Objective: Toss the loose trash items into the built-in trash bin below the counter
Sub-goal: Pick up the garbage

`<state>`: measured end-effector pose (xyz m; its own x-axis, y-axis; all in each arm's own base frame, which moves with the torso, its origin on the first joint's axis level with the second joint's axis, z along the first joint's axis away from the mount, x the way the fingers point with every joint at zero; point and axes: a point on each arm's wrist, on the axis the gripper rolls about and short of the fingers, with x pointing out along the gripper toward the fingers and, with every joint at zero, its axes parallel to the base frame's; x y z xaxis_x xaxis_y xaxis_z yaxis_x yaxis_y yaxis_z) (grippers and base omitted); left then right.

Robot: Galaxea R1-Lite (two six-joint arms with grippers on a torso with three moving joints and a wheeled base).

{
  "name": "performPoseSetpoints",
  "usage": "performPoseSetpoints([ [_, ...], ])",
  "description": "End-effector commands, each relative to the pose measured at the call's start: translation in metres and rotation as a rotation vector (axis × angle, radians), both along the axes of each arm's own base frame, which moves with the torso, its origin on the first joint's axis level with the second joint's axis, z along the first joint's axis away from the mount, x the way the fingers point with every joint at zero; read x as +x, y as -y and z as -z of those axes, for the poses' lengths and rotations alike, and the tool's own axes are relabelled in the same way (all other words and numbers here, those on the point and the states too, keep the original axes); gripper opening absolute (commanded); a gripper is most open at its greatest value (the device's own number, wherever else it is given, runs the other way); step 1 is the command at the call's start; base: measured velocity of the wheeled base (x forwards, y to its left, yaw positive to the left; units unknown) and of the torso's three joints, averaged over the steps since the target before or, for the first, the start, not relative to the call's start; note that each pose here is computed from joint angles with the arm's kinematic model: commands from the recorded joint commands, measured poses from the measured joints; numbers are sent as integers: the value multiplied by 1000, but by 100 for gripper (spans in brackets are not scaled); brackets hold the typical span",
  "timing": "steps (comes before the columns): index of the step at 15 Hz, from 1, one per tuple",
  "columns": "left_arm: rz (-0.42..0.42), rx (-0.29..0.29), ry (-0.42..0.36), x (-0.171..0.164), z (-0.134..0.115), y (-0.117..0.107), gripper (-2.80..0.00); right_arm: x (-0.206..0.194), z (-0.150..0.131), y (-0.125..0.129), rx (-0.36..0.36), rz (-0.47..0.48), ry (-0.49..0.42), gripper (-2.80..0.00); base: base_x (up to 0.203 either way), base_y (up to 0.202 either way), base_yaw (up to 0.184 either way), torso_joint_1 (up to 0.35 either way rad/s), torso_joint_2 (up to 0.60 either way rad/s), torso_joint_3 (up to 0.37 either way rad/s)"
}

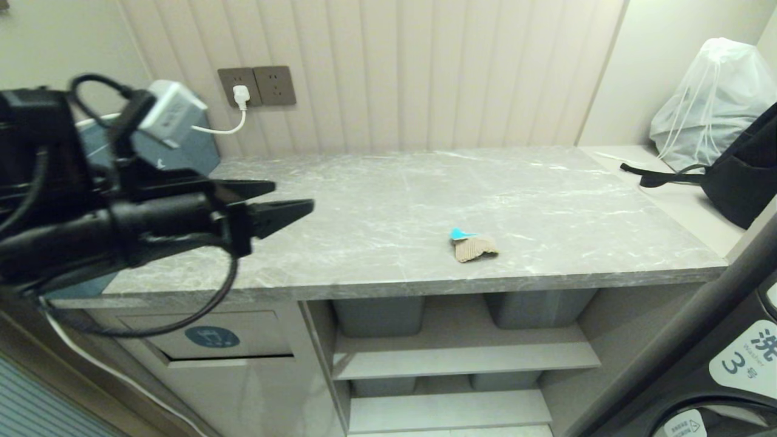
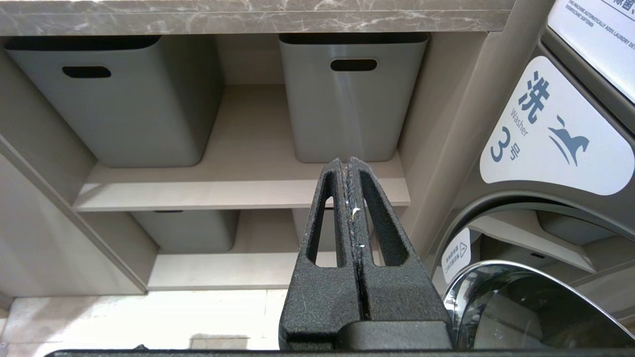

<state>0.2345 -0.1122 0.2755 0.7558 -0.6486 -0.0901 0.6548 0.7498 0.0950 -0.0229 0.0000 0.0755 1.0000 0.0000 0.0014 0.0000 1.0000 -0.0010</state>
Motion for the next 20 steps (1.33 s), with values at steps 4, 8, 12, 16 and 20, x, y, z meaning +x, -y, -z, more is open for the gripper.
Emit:
performPoseSetpoints([
  [4, 93, 37, -44, 80, 36, 99, 0, 0, 0, 0, -1, 0, 2, -280, 0, 0, 0, 0, 0, 0],
  [8, 90, 47, -23, 97, 48, 139, 0, 0, 0, 0, -1, 0, 0, -280, 0, 0, 0, 0, 0, 0],
  [12, 142, 59, 49, 110, 57, 186, 0, 0, 0, 0, -1, 0, 1, -280, 0, 0, 0, 0, 0, 0],
  [16, 176, 56, 90, 121, 66, 215, 0, 0, 0, 0, -1, -2, 1, -280, 0, 0, 0, 0, 0, 0],
  [20, 194, 83, 88, 128, 85, 228, 0, 0, 0, 0, -1, -1, 0, -280, 0, 0, 0, 0, 0, 0],
])
